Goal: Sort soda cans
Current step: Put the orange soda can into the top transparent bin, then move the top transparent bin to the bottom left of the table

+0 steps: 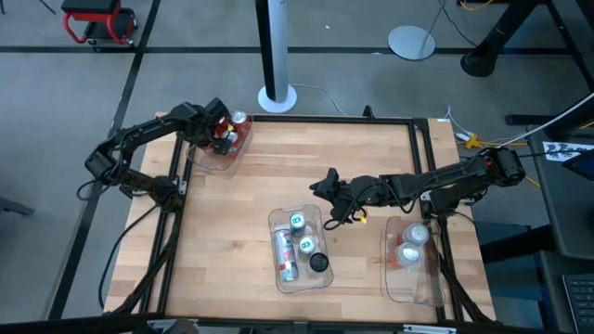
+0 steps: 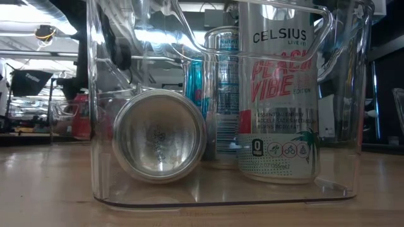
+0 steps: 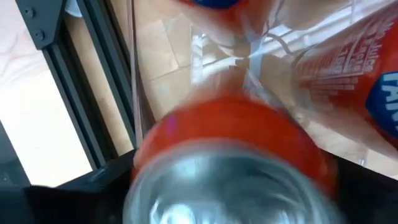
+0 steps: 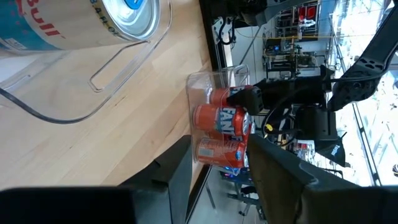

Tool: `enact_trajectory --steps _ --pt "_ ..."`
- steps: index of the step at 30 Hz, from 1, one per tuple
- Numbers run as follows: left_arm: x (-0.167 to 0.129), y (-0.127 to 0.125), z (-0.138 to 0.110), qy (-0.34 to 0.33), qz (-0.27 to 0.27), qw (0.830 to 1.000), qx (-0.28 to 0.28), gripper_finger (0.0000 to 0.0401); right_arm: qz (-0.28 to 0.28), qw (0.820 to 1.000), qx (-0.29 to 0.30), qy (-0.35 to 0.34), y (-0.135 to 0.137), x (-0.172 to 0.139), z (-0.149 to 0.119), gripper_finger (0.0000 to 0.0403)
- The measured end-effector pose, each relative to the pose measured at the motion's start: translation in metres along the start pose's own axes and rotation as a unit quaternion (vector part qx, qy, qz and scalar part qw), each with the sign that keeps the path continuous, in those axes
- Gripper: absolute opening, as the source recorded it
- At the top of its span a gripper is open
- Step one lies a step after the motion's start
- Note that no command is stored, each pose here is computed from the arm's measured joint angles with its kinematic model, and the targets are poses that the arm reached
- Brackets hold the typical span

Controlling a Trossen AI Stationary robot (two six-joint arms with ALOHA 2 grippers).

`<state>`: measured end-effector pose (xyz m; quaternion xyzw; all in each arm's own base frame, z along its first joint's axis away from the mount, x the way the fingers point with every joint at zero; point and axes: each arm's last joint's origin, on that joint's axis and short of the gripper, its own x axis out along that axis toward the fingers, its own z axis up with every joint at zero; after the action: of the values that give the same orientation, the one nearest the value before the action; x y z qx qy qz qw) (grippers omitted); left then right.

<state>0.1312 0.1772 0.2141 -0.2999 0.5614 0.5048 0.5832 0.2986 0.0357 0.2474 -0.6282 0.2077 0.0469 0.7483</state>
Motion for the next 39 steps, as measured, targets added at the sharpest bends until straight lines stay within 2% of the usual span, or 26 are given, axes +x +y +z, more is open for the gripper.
enact_trajectory --steps 4,10,18,23,30,34,39 --pt "-0.001 0.0 0.001 -0.004 0.002 1.0 0.001 0.0364 0.0 1.0 0.0 0.0 0.0 0.0 0.0 0.0154" --pt "-0.007 0.002 0.002 0.001 0.004 1.0 0.013 0.0361 0.0 1.0 0.0 0.001 0.0 0.0 0.0 0.0154" --pt "-0.05 0.004 0.008 -0.003 0.001 0.999 0.038 0.0355 0.0 1.0 0.0 0.001 0.0 0.0 0.0 0.0154" --pt "-0.078 -0.004 -0.001 -0.036 -0.018 0.993 0.107 0.0355 0.0 1.0 0.0 0.001 0.0 0.0 0.0 0.0154" --pt "-0.1 -0.025 -0.034 -0.031 -0.04 0.971 0.235 0.0355 0.0 1.0 0.0 0.001 0.0 0.0 0.0 0.0154" --pt "-0.103 -0.034 -0.049 -0.017 -0.032 0.96 0.277 0.0355 0.0 1.0 0.0 0.001 0.0 0.0 0.0 0.0154" --pt "-0.089 -0.045 -0.06 -0.014 -0.015 0.943 0.331 0.0355 0.0 1.0 0.0 0.001 0.0 0.0 0.0 0.0154"
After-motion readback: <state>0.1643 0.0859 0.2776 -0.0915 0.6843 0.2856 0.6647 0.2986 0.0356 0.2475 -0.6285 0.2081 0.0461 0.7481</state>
